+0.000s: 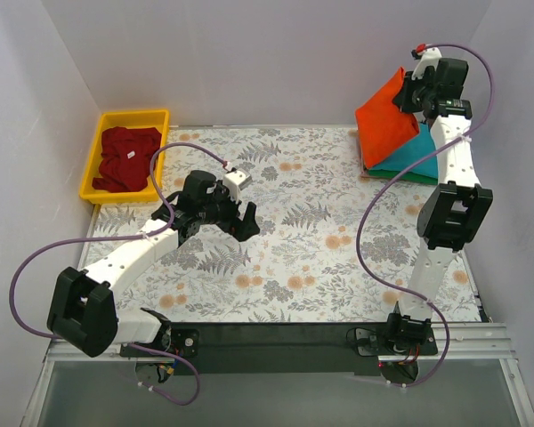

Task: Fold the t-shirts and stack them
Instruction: Neatly place the folded tshirt to the corner

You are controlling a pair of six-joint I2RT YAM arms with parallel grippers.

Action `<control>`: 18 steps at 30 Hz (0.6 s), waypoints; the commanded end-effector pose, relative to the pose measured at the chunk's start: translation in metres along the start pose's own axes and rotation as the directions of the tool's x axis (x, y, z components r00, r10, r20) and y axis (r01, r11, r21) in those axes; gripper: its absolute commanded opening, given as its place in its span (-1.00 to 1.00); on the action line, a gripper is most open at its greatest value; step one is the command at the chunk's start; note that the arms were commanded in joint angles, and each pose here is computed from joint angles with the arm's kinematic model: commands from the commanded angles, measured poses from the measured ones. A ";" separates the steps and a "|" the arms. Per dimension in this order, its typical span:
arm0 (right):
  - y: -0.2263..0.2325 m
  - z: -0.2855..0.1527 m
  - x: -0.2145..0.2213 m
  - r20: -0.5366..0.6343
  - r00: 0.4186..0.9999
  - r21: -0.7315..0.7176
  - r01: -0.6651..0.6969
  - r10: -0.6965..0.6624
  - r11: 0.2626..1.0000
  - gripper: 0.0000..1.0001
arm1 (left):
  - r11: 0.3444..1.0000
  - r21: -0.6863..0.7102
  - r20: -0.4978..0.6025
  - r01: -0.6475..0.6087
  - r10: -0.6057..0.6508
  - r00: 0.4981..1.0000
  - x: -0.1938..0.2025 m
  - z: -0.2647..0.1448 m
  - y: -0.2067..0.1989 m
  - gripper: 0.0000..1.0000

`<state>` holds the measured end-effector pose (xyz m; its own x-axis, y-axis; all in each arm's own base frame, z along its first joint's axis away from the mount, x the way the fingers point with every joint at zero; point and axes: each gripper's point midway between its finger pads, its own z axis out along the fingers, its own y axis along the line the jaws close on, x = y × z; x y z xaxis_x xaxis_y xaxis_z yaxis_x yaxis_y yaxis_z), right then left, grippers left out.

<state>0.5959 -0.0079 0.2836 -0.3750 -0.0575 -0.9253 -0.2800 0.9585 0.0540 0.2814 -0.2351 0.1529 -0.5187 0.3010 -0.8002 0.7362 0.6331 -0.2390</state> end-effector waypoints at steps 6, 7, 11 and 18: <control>-0.029 0.008 -0.003 0.042 0.994 -0.016 0.100 -0.100 0.995 -0.97 | 1.000 0.015 -0.027 0.009 -0.008 1.000 0.002 -0.002 -0.003 0.81; -0.032 0.009 -0.004 0.044 0.991 -0.015 0.124 -0.123 0.992 -0.97 | 1.000 0.013 -0.031 0.011 -0.010 0.999 0.002 -0.001 -0.002 0.86; -0.047 0.014 0.005 0.033 0.989 -0.007 0.147 -0.147 0.989 -0.97 | 1.000 0.018 -0.038 0.016 -0.015 0.999 0.001 0.000 -0.002 0.88; -0.074 0.016 0.016 0.025 0.983 0.019 0.182 -0.182 0.983 -0.97 | 0.999 0.023 -0.053 0.024 -0.022 0.998 0.004 0.005 0.000 0.89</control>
<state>0.6140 -0.0666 0.2193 -0.4188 -0.1596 -0.8939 -0.3073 0.9512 -0.0258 0.2778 -0.2333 0.1326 -0.5772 0.3342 -0.7451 0.7179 0.6424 -0.2681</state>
